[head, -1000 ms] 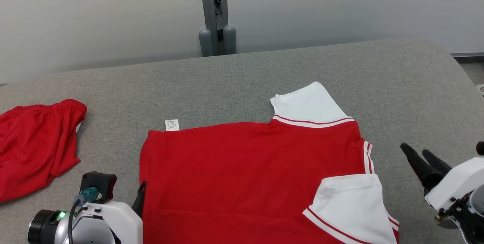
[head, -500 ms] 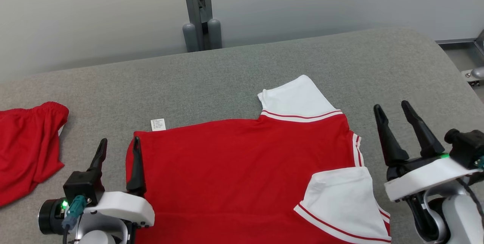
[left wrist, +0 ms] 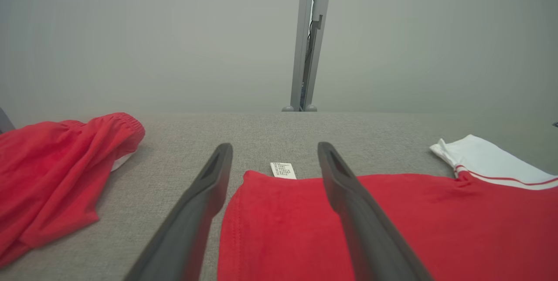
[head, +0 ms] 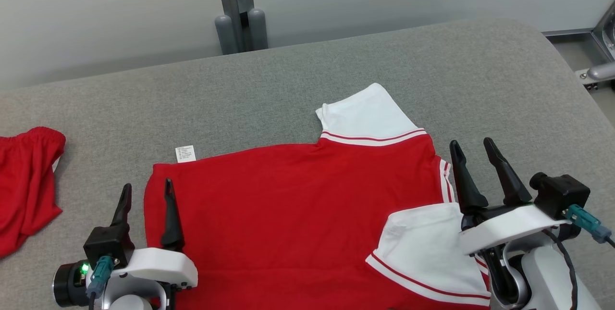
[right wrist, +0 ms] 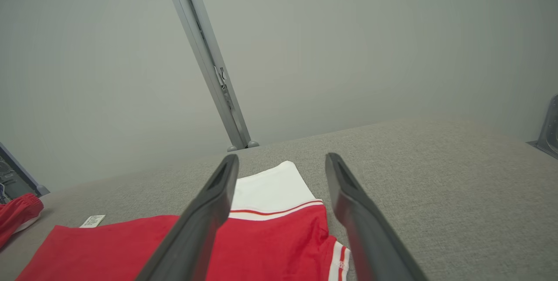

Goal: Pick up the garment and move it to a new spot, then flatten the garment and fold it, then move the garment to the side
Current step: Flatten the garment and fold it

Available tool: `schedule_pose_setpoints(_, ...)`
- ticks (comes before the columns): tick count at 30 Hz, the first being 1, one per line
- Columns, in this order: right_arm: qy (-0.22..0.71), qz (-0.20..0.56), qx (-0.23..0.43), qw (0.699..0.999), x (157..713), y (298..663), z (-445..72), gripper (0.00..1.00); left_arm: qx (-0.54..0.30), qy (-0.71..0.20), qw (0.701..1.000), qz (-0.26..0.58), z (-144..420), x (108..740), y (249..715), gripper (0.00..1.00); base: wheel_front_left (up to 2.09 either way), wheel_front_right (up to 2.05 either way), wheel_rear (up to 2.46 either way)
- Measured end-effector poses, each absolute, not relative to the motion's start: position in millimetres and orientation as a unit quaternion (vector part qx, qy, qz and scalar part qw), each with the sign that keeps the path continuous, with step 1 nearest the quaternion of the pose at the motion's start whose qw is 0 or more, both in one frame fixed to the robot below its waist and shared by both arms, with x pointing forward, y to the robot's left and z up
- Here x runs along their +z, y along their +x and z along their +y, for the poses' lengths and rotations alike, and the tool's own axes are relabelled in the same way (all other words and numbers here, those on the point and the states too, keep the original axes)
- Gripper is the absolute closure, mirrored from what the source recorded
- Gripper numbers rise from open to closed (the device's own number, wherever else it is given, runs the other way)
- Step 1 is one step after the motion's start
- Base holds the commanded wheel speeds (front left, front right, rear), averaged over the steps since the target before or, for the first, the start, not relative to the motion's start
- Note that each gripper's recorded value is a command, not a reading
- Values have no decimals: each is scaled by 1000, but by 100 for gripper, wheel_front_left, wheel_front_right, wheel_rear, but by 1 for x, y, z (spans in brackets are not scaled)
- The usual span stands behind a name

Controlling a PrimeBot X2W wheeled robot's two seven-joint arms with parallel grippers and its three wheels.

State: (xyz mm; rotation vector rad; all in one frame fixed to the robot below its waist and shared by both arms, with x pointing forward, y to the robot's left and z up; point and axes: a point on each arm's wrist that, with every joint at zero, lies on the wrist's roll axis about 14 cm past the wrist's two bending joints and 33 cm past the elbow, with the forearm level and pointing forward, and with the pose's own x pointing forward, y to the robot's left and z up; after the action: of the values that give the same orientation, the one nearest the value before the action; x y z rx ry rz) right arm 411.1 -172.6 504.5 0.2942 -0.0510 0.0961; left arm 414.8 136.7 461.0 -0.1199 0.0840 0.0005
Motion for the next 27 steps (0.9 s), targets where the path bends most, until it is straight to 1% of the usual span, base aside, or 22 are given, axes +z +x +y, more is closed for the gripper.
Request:
schedule_pose_setpoints(4, 150, -22, 35, 988, 501, 416, -181, 0, -1, -40, 998, 54, 141, 449, 420, 0, 0, 0, 0)
schedule_pose_setpoints(7, 151, -19, 29, 988, 498, 419, -185, 0, -5, -8, 998, 67, 145, 438, 429, 0, 0, 0, 0)
schedule_pose_setpoints(19, 153, -4, 31, 988, 485, 426, -183, 0, -1, 91, 984, 154, 165, 406, 474, 0, 0, 0, 0)
schedule_pose_setpoints(27, 158, 3, 30, 987, 480, 428, -184, 0, -32, 114, 973, 198, 153, 384, 477, 0, 0, 0, 0)
